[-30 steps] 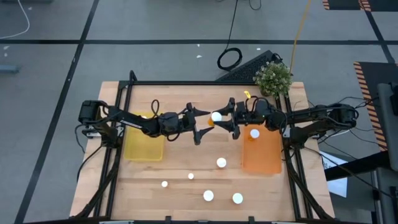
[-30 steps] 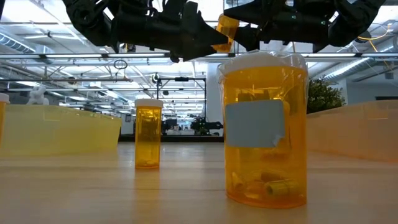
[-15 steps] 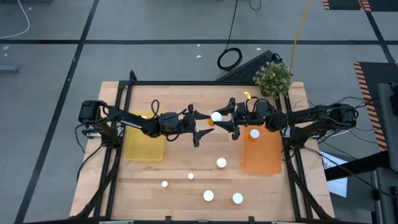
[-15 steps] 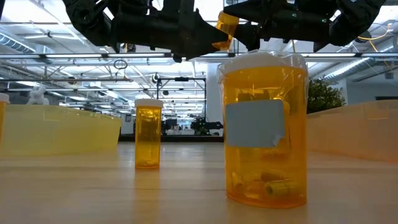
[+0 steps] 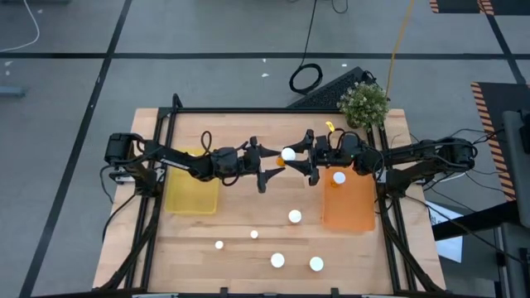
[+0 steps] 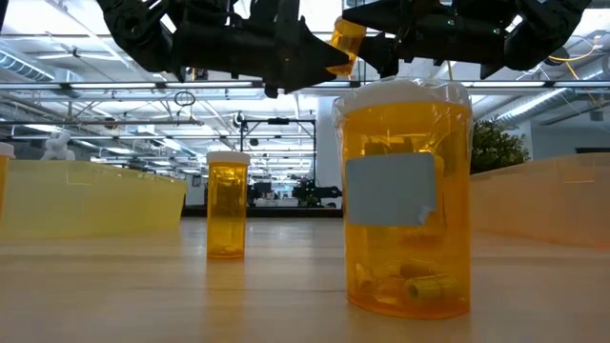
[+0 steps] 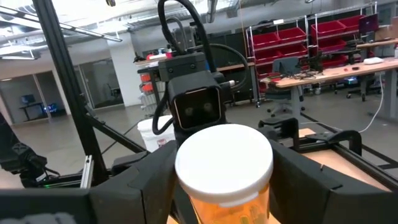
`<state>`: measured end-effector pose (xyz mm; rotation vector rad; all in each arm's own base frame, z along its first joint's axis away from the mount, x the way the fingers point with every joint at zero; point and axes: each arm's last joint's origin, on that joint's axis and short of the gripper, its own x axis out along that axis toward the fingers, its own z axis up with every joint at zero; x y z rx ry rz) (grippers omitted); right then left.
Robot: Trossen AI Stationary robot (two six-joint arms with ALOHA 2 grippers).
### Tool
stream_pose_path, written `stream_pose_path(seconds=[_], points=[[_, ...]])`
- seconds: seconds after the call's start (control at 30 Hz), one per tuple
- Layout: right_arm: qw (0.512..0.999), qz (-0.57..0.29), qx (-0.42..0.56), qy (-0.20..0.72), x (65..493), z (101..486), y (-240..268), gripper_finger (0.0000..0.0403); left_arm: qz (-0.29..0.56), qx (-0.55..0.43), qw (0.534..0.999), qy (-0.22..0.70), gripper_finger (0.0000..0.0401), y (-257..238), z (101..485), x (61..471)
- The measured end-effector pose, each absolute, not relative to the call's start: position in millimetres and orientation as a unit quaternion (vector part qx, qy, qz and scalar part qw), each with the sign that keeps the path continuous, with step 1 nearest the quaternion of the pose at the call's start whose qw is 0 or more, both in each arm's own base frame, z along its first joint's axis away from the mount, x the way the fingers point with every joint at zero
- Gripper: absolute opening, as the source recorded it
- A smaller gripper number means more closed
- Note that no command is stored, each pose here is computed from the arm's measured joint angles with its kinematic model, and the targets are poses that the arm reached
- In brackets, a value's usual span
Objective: Pick and place medicine bottles into bin by pill shape (circle, oval)
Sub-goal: Put the large orange pill bottle into the orange bin
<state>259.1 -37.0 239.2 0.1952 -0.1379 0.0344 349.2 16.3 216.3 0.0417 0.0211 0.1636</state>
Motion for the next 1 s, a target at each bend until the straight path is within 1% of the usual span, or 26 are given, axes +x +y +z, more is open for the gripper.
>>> stream_pose_path(seconds=[0.13,0.23,0.3,0.57,0.73,1.0], points=[[0.993,0.017,0.097,-0.069,259.1,239.1,-37.0,0.0222,0.070,0.017,0.997,0.005,0.0236,15.7,217.3,349.4],[0.993,0.017,0.097,-0.069,259.1,239.1,-37.0,0.0222,0.064,0.007,0.998,-0.003,0.0231,15.3,218.8,349.5],[0.993,0.017,0.097,-0.068,259.1,239.1,-37.0,0.0222,0.062,-0.001,0.998,-0.003,0.0235,15.1,218.7,349.5],[0.993,0.017,0.097,-0.069,259.1,239.1,-37.0,0.0222,0.067,-0.006,0.998,-0.004,0.0280,15.4,218.8,349.4],[0.993,0.017,0.097,-0.069,259.1,239.1,-37.0,0.0222,0.071,-0.006,0.997,0.001,0.0284,18.6,216.4,350.0],[0.993,0.017,0.097,-0.069,259.1,239.1,-37.0,0.0222,0.051,-0.002,0.999,-0.003,0.0285,19.0,221.2,353.1]])
